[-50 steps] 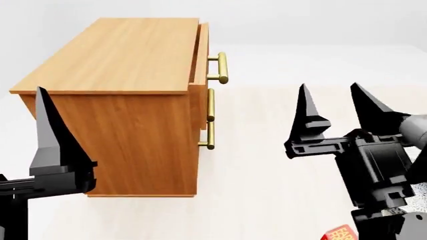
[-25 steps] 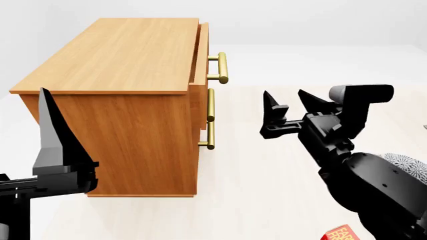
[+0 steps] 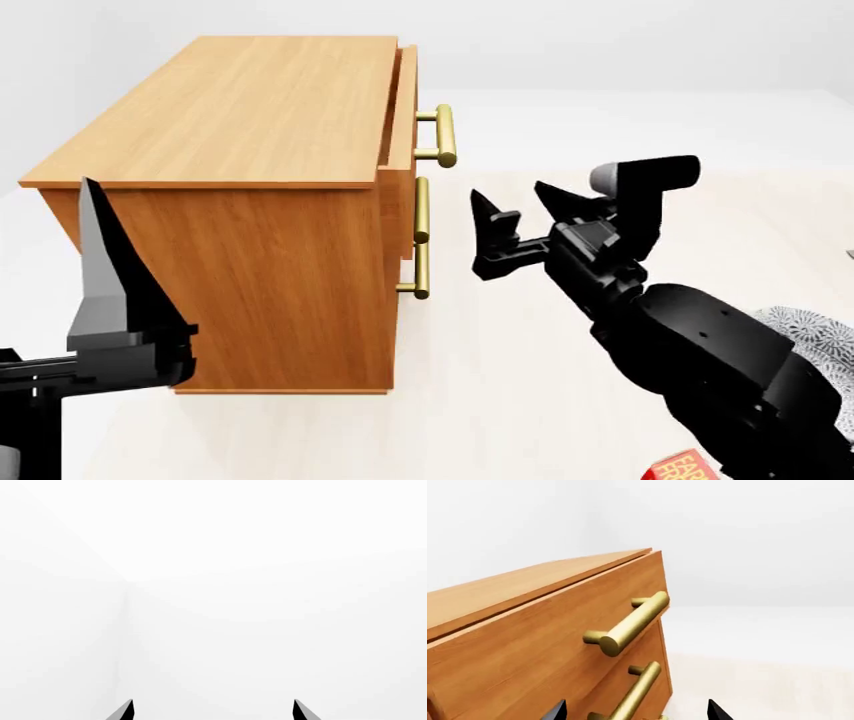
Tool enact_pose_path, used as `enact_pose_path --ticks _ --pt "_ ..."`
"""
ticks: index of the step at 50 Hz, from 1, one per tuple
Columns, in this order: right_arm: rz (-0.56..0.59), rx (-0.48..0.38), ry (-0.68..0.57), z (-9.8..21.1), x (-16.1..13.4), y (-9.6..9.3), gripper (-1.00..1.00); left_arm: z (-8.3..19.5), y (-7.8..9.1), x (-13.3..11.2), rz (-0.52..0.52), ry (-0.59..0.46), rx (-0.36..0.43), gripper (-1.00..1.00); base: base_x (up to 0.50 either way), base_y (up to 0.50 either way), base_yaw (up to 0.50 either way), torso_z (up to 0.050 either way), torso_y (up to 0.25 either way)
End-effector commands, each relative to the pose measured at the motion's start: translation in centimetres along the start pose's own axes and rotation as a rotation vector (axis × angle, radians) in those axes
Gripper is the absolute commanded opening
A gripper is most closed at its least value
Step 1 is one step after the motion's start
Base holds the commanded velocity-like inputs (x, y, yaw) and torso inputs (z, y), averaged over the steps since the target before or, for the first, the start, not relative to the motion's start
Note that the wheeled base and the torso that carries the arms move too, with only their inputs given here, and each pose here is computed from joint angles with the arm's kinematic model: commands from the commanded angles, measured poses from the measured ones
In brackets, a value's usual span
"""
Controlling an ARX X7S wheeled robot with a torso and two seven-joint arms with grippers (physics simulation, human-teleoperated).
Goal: Close the top drawer of the cabinet and put the bowl on top of it.
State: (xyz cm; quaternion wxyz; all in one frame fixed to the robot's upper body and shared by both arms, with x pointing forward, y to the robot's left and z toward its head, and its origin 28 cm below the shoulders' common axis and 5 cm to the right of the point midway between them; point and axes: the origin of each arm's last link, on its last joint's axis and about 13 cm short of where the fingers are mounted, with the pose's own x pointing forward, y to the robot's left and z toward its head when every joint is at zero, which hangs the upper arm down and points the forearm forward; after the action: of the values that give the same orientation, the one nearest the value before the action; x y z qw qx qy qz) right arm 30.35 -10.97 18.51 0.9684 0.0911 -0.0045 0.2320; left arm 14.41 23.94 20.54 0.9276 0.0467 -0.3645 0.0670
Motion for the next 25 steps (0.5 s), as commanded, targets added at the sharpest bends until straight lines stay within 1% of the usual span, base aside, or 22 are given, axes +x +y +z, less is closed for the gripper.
enact_pose_path --ticks 1,2,18,25 --pt "0.081 -0.006 0.021 -0.2 1.1 1.1 1.0 -0.1 0.0 -0.1 0.0 0.0 0.001 1.0 0.0 0.0 0.0 0.0 0.0" --pt "0.105 -0.008 0.023 -0.1 1.2 1.4 1.0 0.0 0.0 0.0 0.0 -0.001 -0.001 1.0 0.0 0.0 0.0 0.0 0.0" --pt "0.216 -0.02 0.035 0.1 3.0 3.8 1.0 -0.4 0.0 -0.4 0.001 -0.001 0.0 1.0 0.0 0.0 0.0 0.0 0.0" --pt "0.266 -0.022 0.031 0.6 4.5 5.1 1.0 -0.8 0.1 -0.9 0.003 -0.002 0.001 1.0 0.0 0.0 0.0 0.0 0.001"
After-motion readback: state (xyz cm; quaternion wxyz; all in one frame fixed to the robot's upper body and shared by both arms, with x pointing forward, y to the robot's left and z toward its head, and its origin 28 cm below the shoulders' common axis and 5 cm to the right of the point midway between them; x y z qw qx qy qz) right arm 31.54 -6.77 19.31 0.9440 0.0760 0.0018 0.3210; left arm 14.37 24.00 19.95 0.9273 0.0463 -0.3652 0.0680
